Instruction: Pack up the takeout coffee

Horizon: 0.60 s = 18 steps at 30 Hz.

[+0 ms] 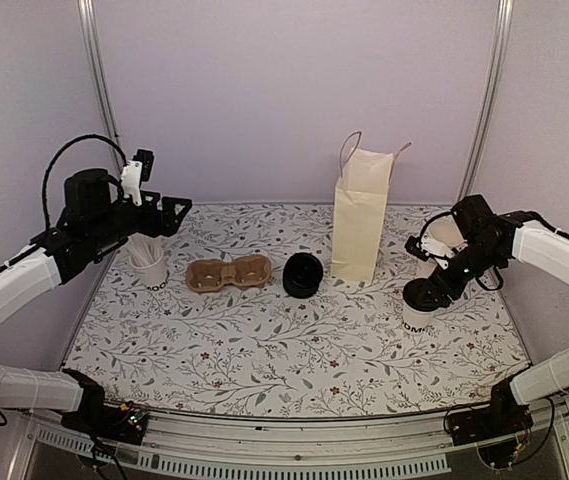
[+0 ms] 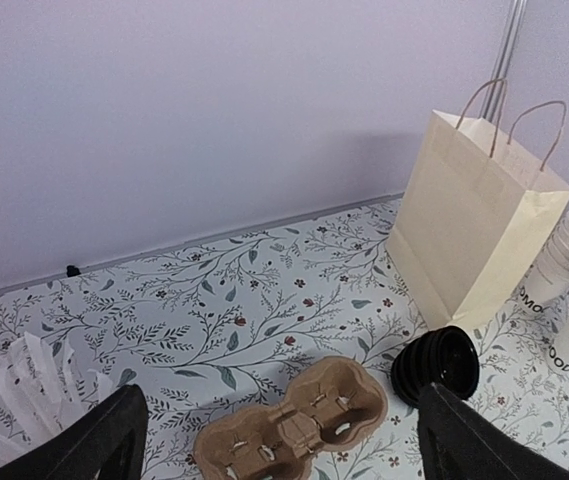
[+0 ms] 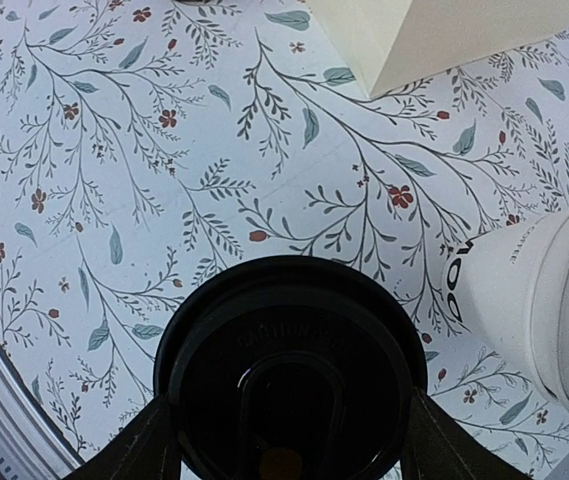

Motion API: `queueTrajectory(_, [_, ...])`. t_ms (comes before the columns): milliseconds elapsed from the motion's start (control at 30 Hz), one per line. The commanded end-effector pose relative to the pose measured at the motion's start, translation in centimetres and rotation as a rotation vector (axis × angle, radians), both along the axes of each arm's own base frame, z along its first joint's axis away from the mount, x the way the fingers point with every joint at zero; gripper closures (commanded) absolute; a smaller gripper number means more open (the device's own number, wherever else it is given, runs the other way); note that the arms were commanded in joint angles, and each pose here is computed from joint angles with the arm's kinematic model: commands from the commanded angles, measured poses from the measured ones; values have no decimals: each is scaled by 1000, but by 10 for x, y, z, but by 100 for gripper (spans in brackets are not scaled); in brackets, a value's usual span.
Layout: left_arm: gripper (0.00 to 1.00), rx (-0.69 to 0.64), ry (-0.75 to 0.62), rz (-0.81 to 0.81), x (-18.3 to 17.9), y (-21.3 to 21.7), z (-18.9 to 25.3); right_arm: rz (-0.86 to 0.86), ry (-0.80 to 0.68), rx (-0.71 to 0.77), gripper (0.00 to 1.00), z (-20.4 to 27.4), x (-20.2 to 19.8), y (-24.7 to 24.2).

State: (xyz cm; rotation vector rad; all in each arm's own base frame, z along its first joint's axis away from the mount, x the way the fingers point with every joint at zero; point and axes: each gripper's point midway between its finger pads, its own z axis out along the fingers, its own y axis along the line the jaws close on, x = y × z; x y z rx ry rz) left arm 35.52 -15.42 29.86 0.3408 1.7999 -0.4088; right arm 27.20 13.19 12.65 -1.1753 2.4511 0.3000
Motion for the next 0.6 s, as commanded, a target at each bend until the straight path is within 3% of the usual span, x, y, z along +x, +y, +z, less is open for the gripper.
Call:
queueTrajectory(0, [5,-12,-20,-12,-3,2,5,-35,-40,14,33,1,1,-6])
queueTrajectory(100, [5,-13,-14,-13,-3,1,4,-50,-51,-3,31,-3,3,-10])
queueTrajectory(233, [5,-18,-15,-21,-5,0,5,-40,-40,25,14,3,0,-6])
queueTrajectory(567, [5,-32,7,-66,-1,-10,4,139,-169,239,1,118,-7,31])
